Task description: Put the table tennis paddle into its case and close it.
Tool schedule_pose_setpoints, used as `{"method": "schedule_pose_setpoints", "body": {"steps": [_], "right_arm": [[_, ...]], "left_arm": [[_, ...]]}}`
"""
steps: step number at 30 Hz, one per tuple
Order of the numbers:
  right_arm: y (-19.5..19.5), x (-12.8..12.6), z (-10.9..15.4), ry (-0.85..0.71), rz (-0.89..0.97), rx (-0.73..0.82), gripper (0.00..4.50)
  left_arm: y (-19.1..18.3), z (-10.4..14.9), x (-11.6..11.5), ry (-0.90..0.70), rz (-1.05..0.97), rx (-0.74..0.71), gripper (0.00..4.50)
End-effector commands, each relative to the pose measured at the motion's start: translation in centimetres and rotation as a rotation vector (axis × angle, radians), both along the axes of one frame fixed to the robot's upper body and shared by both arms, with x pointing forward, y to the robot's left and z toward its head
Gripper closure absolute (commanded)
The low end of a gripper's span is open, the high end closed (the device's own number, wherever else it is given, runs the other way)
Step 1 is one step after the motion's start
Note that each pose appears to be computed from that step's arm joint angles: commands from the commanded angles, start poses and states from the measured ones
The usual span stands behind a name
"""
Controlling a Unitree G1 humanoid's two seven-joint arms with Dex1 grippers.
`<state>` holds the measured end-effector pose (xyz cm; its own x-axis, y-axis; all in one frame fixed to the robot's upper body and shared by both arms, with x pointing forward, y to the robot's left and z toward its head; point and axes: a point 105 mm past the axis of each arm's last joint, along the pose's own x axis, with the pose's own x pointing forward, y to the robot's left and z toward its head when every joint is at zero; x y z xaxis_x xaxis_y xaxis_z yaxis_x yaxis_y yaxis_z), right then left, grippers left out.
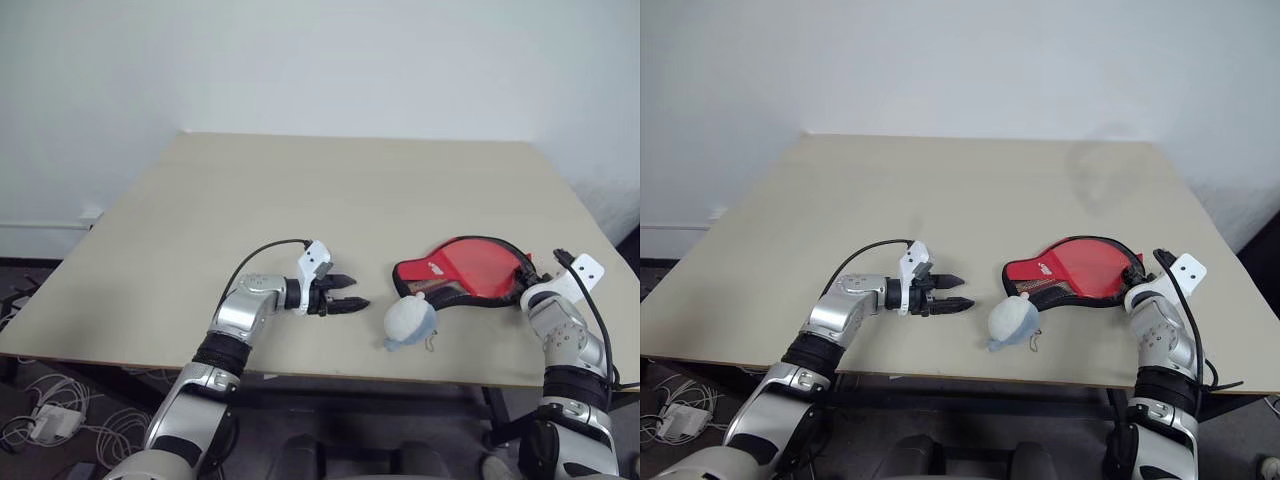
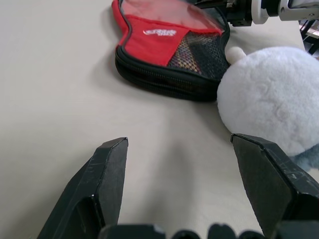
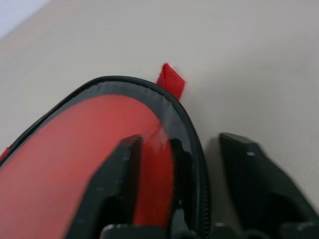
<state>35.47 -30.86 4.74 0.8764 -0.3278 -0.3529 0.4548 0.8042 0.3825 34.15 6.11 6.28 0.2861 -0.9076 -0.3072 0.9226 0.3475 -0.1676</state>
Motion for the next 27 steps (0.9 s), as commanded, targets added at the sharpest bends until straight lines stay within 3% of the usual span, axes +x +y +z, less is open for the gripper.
{"method": "schedule_pose_setpoints", "body": {"steps": [1,4,7,9,15,19,22,27], "right_arm": [[-1.1,-0.2,3.0,-0.091,-0.005,-0.154,0.09],[-0.8,-0.8,5.3,-0.203,0.047,-0.305,0.04],[3.4,-1.4,7.7,-0.433,0.314,-0.172,0.04],[6.3,-2.2,8.7,-0.501,0.487,-0.184,0.04],[14.5,-6.8,9.1,-0.595,1.03,-0.108,0.04],[16.9,-9.0,8.4,-0.593,1.238,-0.084,0.04],[17.6,-9.8,8.3,-0.591,1.318,-0.083,0.04],[17.9,-9.6,7.9,-0.569,1.361,-0.127,0.04]], "left_arm": [[0.7,2.0,1.1,-0.069,0.017,-0.029,0.99],[1.3,2.4,1.6,-0.083,0.041,-0.034,0.99],[2.3,2.7,2.0,-0.085,0.07,-0.046,0.99],[3.1,2.8,2.1,-0.087,0.077,-0.053,0.99],[6.1,2.8,2.8,-0.196,0.175,-0.026,0.99],[8.0,2.7,2.9,-0.269,0.251,-0.021,0.99],[8.9,2.2,2.7,-0.297,0.273,0.0,0.99],[10.2,-0.1,0.1,-0.243,0.19,0.058,0.99]]}}
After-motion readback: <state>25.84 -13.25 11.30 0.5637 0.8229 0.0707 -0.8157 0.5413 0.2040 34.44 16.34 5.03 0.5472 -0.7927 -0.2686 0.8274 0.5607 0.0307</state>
